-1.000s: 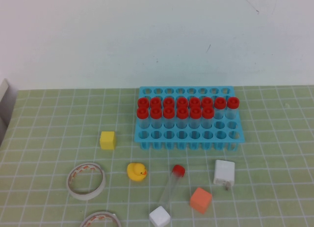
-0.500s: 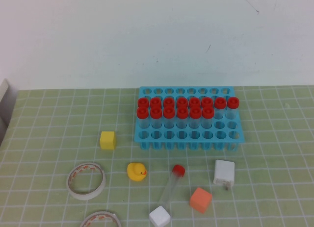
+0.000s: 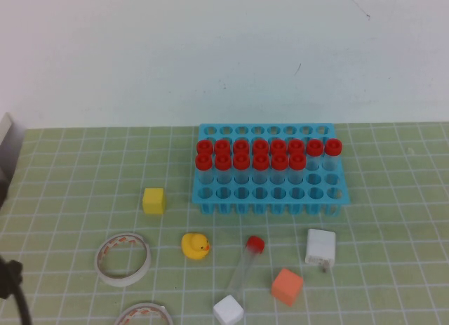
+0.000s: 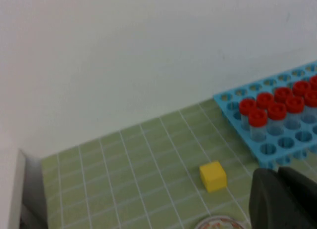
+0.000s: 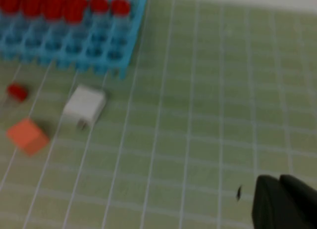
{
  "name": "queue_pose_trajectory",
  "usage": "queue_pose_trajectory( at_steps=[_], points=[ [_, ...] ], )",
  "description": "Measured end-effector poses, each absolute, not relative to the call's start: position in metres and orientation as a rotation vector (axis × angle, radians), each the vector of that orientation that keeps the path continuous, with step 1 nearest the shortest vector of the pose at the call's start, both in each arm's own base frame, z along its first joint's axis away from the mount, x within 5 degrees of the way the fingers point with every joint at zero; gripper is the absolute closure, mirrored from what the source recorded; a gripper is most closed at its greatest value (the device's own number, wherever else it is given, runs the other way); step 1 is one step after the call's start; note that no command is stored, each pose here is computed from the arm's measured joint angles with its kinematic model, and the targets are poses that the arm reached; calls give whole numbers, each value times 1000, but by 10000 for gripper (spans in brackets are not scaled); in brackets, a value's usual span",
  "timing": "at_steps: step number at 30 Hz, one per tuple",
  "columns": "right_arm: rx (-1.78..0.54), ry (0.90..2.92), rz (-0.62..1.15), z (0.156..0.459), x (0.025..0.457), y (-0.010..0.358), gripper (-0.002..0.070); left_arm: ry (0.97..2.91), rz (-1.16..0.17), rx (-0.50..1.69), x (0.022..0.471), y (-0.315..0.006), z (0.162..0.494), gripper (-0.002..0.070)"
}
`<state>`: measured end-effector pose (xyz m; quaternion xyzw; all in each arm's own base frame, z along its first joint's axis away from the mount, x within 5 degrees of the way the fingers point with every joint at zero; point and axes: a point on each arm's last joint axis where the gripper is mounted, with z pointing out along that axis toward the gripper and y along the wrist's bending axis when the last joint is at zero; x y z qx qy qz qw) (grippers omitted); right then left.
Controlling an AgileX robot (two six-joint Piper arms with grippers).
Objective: Place the test tubes
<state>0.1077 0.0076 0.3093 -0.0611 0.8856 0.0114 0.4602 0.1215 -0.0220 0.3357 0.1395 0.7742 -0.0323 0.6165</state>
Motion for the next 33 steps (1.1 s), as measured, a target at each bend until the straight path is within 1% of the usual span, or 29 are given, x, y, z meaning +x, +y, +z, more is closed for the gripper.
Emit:
queue_pose_trajectory(
  at_steps=[3, 5, 11, 15, 19, 21, 24, 31, 33],
  points=[
    [-299, 2359, 104, 290, 124, 16, 678, 1869, -101, 347, 129, -24, 326, 676],
    [-362, 2424, 180, 281, 135, 22, 678, 1922, -120, 360, 134, -26, 320, 676],
    [-475, 2536, 362, 251, 172, 34, 678, 2083, -156, 431, 141, -29, 302, 676],
    [-485, 2615, 496, 219, 202, 41, 678, 2155, -165, 431, 146, -29, 294, 676],
    [-507, 2661, 543, 188, 224, 56, 678, 2211, -189, 388, 154, -29, 287, 676],
    [-554, 2686, 553, 174, 232, 71, 678, 2232, -195, 380, 156, -29, 284, 676],
    [-660, 2668, 584, 168, 241, 106, 678, 2249, -188, 384, 157, -28, 282, 676],
    [-801, 2533, 641, 179, 266, 198, 678, 2264, -180, 393, 157, -28, 281, 676],
    [-813, 2521, 665, 178, 273, 221, 678, 2267, -181, 395, 157, -28, 281, 676]
  ],
)
